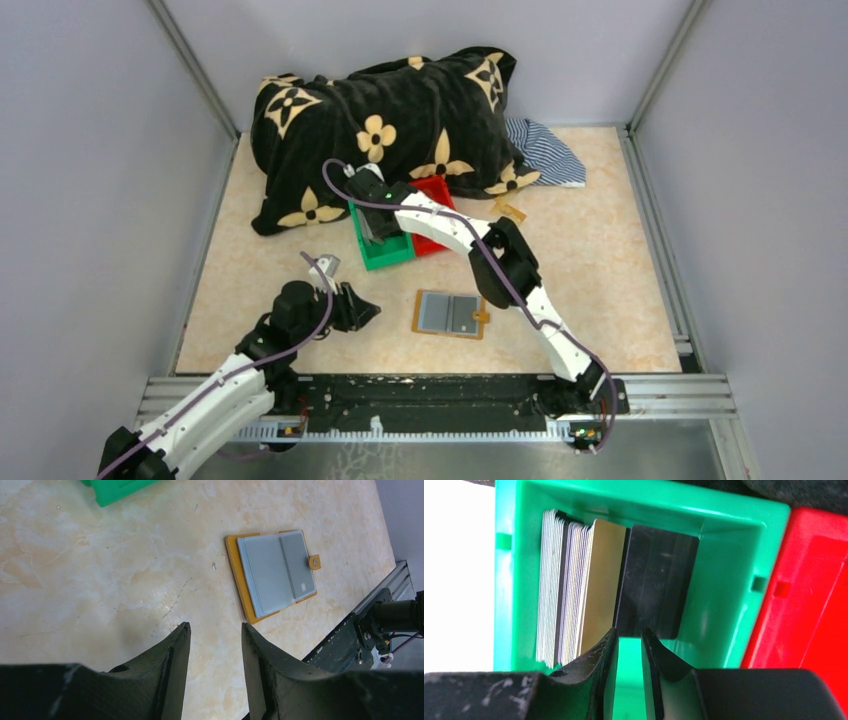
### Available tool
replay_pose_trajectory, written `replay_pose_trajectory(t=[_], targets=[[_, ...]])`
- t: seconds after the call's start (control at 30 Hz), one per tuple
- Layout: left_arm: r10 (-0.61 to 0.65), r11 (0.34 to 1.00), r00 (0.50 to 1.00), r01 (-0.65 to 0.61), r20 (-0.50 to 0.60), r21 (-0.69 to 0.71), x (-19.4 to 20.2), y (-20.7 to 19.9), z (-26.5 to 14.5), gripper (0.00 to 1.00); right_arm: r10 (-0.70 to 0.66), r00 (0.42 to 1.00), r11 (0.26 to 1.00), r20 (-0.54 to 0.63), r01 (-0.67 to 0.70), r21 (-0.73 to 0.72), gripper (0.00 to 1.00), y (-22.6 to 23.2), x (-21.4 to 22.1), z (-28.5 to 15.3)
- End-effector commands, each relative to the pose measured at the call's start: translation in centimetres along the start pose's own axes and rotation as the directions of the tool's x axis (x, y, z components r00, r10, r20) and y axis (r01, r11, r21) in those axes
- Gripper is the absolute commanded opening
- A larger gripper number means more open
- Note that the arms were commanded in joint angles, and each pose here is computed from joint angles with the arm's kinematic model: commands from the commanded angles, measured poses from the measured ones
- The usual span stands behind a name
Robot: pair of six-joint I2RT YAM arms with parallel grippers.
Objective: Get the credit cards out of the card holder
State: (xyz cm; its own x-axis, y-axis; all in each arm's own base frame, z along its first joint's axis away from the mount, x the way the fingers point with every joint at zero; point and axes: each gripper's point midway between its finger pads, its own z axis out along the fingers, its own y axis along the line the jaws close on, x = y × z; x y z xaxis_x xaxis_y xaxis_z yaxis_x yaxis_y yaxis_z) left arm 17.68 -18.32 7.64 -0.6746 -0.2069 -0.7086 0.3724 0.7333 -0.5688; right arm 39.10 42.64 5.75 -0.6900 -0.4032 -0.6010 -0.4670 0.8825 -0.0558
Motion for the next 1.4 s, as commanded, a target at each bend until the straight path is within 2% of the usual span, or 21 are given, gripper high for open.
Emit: replay_pose_trajectory(t=[0.0, 0.23, 0.33, 0.43, 0.53, 0.6, 0.63, 0.67, 0.73, 0.83, 0.93, 1.03, 1.13, 1.37], targets=[[0.012, 1.000, 1.000, -0.012, 0.016, 0.018, -0.3, -0.1, 0.3, 0.48, 0.079, 0.973, 0.996, 0.219, -0.068, -0.057, 0.24, 0.4, -6.0, -6.5], [0.017, 1.000, 1.000, -0.018, 0.019, 0.012, -0.5, 0.0, 0.7, 0.52, 0.137, 0.929, 0.987, 0.343, -0.101, -0.122, 0.24, -0.4, -8.2, -11.7], [0.024, 1.000, 0.999, -0.024, 0.030, 0.010, -0.9, -0.1, 1.0, 0.59, 0.164, 0.901, 0.983, 0.402, -0.117, -0.138, 0.24, -1.4, -8.0, -14.0], [0.029, 0.999, 0.998, -0.030, 0.048, 0.022, -1.5, -0.3, 1.5, 0.72, 0.198, 0.854, 0.980, 0.481, -0.168, -0.105, 0.25, -3.9, -6.9, -16.2], [0.045, 0.995, 0.997, -0.051, 0.064, 0.084, -2.6, -1.8, 2.3, 0.75, 0.247, 0.759, 0.965, 0.602, -0.248, -0.083, 0.32, -7.7, -4.1, -19.2], [0.055, 0.990, 0.997, -0.062, 0.055, 0.130, -3.3, -3.0, 3.0, 0.70, 0.271, 0.717, 0.955, 0.642, -0.282, -0.088, 0.39, -9.6, -1.2, -20.0], [0.058, 0.986, 0.997, -0.065, 0.050, 0.154, -3.5, -3.5, 3.3, 0.66, 0.311, 0.695, 0.941, 0.648, -0.322, -0.106, 0.46, -10.5, 0.2, -20.7], [0.062, 0.981, 0.997, -0.070, 0.051, 0.178, -3.7, -4.1, 3.7, 0.63, 0.352, 0.695, 0.926, 0.627, -0.356, -0.126, 0.49, -11.1, 1.9, -20.5], [0.062, 0.974, 0.997, -0.072, 0.053, 0.216, -4.0, -5.0, 4.2, 0.58, 0.401, 0.726, 0.911, 0.558, -0.380, -0.161, 0.43, -11.6, 5.1, -19.6], [0.080, 0.963, 0.996, -0.088, 0.039, 0.256, -3.8, -6.7, 5.1, 0.54, 0.416, 0.783, 0.905, 0.462, -0.406, -0.128, 0.32, -12.5, 10.4, -18.6], [0.123, 0.951, 0.992, -0.128, 0.037, 0.281, -3.5, -8.8, 5.9, 0.52, 0.413, 0.808, 0.909, 0.421, -0.389, -0.148, 0.30, -12.3, 13.7, -18.5], [0.151, 0.928, 0.988, -0.153, 0.032, 0.339, -3.3, -11.5, 6.9, 0.54, 0.403, 0.833, 0.910, 0.379, -0.407, -0.075, 0.30, -13.1, 16.1, -18.4], [0.136, 0.903, 0.991, -0.123, -0.003, 0.412, -2.4, -13.2, 7.8, 0.55, 0.378, 0.865, 0.916, 0.331, -0.401, 0.001, 0.28, -13.7, 17.8, -17.8], [0.116, 0.907, 0.986, -0.058, -0.116, 0.416, 0.3, -13.6, 10.4, 0.54, 0.400, 0.882, 0.913, 0.248, -0.408, -0.020, 0.23, -12.5, 20.6, -16.3]])
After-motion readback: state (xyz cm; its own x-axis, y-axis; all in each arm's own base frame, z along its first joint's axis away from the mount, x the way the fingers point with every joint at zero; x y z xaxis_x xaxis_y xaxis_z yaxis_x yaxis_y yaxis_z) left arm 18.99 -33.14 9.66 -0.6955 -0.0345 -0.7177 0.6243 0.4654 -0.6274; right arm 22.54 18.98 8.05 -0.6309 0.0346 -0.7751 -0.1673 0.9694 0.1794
